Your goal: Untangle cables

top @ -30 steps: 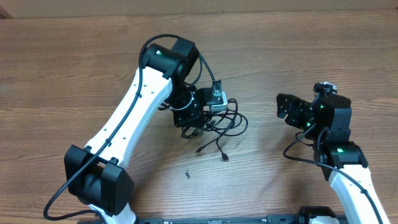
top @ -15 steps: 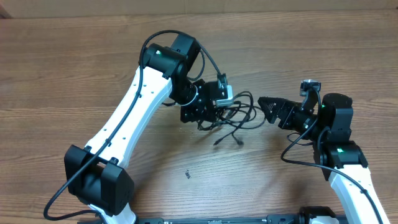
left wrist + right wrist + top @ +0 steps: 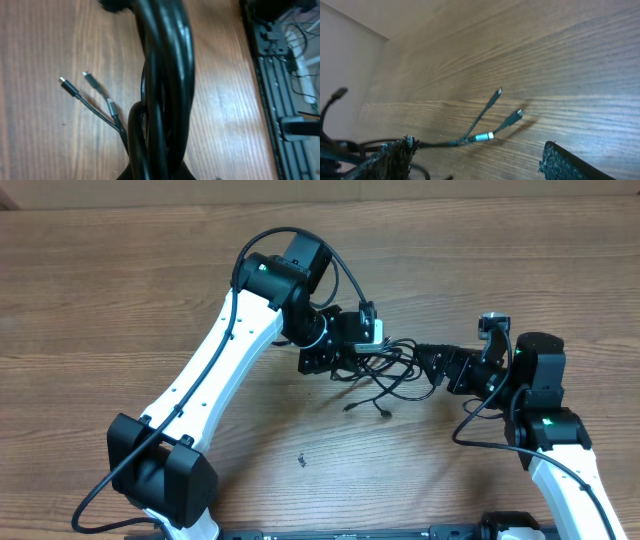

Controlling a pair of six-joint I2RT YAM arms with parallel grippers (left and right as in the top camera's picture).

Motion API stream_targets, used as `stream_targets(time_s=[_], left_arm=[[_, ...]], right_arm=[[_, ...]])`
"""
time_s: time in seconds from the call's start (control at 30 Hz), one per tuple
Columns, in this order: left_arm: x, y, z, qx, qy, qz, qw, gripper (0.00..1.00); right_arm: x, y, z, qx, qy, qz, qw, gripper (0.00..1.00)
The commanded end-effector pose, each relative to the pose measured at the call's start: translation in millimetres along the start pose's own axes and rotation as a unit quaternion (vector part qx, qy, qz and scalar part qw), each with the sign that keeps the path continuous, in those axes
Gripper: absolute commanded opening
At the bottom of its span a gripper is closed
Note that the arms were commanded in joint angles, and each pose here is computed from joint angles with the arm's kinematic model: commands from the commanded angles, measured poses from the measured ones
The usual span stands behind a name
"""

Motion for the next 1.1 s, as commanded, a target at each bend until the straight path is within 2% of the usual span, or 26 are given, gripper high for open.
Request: stream_targets(time_s=[0.0,0.1,0.23,0.37,0.6,0.73,0.93,1.07], left_arm=[[8.2,9.2,3.5,0.011,0.030,-0.021,0.999,0.04],[8.4,7.7,8.4,0.026,0.047,-0.008,0.999,0.04],[10.2,1.4,19.5,0.084,0.095,0.033,0.991,0.04],[12.3,2.7,28.0,0.106,0.123,0.027,0.986,0.04],[12.1,2.6,26.8,0.109,0.119,0.026,0.987,0.04],[11.0,1.1,23.4,0.114,0.110,0.034,0.987,0.04],[9.3,-4.8,9.3,0.060,0.066,0.060,0.994,0.04],[9.4,-5.6,9.1,0.051,0.066,0.065,0.994,0.04]], right_arm=[[0.8,0.2,2.7,0.010,0.004,0.007,1.000,0.82],[0.9,-0.1,2.5,0.009,0.003,0.008,1.000,0.82],[0.9,-0.2,2.5,0.009,0.003,0.008,1.000,0.82],[0.9,-0.9,2.0,0.007,0.002,0.010,1.000,0.82],[0.9,-1.0,2.2,0.008,0.003,0.011,1.000,0.81],[1.1,1.2,8.9,0.021,0.034,0.012,0.999,0.81],[1.4,5.3,13.4,0.033,0.049,0.001,0.998,0.81],[1.5,7.5,15.1,0.039,0.054,-0.006,0.998,0.81]])
Point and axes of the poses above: each gripper's point midway between its finger pads, its own x axis back along the fingers, its own z axis along the line the jaws close on, y = z × x, the point moved 9 cm from there along x, back along the fingers, and after that the axes turned 13 degrees about -x, right-handed, at the moved point
